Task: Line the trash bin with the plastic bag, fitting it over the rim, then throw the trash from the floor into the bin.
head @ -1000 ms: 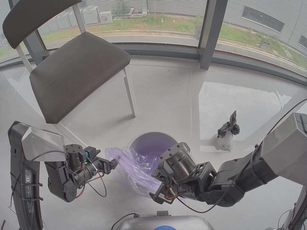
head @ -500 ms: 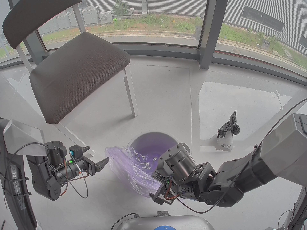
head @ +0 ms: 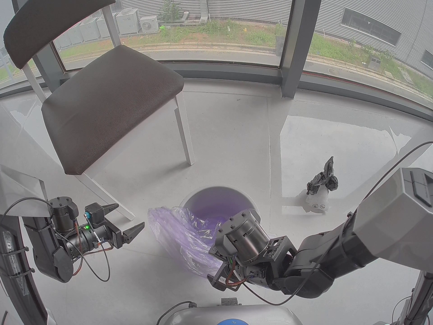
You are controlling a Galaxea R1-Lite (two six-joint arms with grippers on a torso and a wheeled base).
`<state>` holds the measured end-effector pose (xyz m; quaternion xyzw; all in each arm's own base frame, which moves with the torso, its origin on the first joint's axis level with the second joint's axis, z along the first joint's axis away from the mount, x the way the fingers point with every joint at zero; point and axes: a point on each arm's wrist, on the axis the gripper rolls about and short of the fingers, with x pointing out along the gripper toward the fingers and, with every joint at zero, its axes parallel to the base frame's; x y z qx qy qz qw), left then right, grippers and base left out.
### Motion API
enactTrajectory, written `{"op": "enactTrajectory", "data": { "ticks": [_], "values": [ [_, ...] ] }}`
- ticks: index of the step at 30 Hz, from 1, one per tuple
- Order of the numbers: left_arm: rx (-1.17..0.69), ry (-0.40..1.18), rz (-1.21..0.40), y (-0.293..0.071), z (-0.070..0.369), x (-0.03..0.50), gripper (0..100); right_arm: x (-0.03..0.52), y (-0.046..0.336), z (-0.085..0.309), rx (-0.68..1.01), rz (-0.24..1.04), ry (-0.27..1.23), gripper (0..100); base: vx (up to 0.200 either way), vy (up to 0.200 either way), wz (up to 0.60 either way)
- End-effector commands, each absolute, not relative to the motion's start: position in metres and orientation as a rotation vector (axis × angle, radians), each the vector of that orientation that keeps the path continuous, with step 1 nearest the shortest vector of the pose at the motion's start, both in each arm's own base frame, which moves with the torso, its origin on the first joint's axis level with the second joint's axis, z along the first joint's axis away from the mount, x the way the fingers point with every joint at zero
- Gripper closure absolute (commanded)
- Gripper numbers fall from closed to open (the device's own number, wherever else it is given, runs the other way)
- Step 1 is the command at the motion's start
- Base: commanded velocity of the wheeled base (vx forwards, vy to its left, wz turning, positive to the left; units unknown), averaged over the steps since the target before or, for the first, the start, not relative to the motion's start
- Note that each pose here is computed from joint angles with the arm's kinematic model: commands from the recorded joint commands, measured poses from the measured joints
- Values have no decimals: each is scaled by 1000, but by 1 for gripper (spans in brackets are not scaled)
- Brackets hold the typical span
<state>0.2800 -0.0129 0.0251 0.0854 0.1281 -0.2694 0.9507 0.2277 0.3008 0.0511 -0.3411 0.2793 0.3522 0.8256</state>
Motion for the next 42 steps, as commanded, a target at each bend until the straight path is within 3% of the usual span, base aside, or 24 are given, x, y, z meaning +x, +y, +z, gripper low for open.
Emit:
{"op": "enactTrajectory", "data": {
  "ticks": [1,42],
  "values": [
    [180,224,-552,-15,33,279,0,230,305,33,-747,744,616,0,0,0,0],
    [179,229,-568,-19,32,278,0,252,307,16,-746,695,637,0,0,0,0]
  ]
}}
